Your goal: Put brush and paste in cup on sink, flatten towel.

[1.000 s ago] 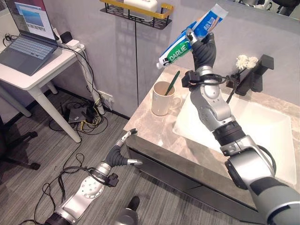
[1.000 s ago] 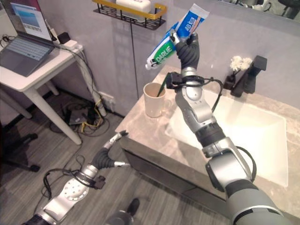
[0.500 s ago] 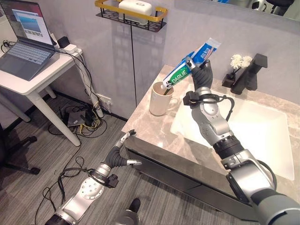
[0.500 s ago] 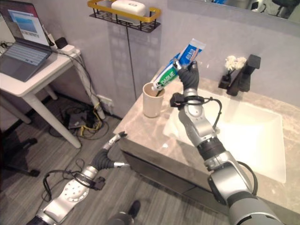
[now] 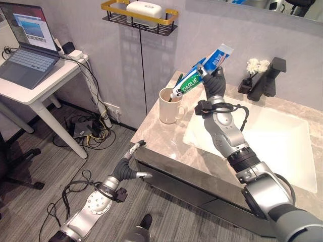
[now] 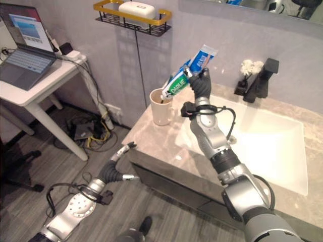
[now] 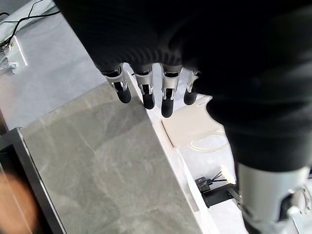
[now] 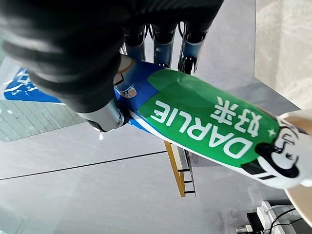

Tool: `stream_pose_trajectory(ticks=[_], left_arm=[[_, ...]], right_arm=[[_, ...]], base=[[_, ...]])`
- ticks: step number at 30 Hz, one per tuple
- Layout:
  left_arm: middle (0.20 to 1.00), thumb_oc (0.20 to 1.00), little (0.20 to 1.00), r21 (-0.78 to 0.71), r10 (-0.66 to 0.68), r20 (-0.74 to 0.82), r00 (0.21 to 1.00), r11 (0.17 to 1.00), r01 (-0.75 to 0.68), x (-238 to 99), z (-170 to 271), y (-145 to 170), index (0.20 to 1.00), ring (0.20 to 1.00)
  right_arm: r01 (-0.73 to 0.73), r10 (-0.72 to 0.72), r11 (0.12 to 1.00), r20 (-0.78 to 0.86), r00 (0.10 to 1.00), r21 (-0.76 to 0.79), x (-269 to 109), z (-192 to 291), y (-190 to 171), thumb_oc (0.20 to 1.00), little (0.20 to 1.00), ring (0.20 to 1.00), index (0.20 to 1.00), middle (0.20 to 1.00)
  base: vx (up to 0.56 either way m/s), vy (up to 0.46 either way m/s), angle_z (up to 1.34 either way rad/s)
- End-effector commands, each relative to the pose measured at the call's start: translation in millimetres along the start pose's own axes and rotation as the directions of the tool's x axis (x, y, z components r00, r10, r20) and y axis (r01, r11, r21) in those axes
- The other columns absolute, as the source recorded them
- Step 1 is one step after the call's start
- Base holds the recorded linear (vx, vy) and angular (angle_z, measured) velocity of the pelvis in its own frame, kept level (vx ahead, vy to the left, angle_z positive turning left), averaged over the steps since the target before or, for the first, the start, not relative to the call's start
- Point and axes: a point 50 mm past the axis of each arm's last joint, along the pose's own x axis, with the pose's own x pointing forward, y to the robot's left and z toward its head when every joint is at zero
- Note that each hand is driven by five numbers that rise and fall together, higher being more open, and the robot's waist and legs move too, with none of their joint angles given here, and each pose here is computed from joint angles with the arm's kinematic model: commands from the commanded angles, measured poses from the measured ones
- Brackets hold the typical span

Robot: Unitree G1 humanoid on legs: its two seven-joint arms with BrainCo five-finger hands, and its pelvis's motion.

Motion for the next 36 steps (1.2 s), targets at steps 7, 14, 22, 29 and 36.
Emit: stream_pose_trajectory(ticks=[7,14,22,29,36], left_arm=[[1.000,1.000,1.000,0.012,-0.006,-0.088,0.996,1.000,0.007,-16.6,-16.1,2.3,1.000,1.000],[1.000,1.000,1.000,0.016,-0.008,-0.095,0.995,1.000,0.010,-17.7,-17.2,2.8,1.000,1.000],[1.000,1.000,1.000,0.007,-0.010,-0.101,0.995,1.000,0.011,-18.7,-17.9,2.8,1.000,1.000],[1.000,1.000,1.000,0.006,-0.018,-0.101,0.995,1.000,0.018,-18.5,-17.9,2.3,1.000,1.000],[1.000,1.000,1.000,0.002,-0.023,-0.103,0.994,1.000,0.023,-19.4,-17.8,1.9,1.000,1.000]], right_arm=[[-0.072,0.071,0.997,0.150,0.986,0.004,11.8,33.5,16.4,0.200,0.200,0.200,0.200,0.200],[-0.084,0.082,0.996,0.148,0.986,0.002,12.0,33.1,21.1,0.200,0.200,0.200,0.200,0.200],[-0.079,0.080,0.997,0.146,0.986,-0.016,16.5,34.7,22.7,0.200,0.200,0.200,0.200,0.200],[-0.077,0.082,0.996,0.135,0.988,-0.044,18.6,32.9,21.9,0.200,0.200,0.200,0.200,0.200],[-0.073,0.081,0.996,0.135,0.988,-0.060,19.5,33.4,21.3,0.200,0.200,0.200,0.200,0.200]], base=[[0.00,0.000,0.00],[0.00,0.000,0.00],[0.00,0.000,0.00],[0.00,0.000,0.00],[0.00,0.000,0.00]])
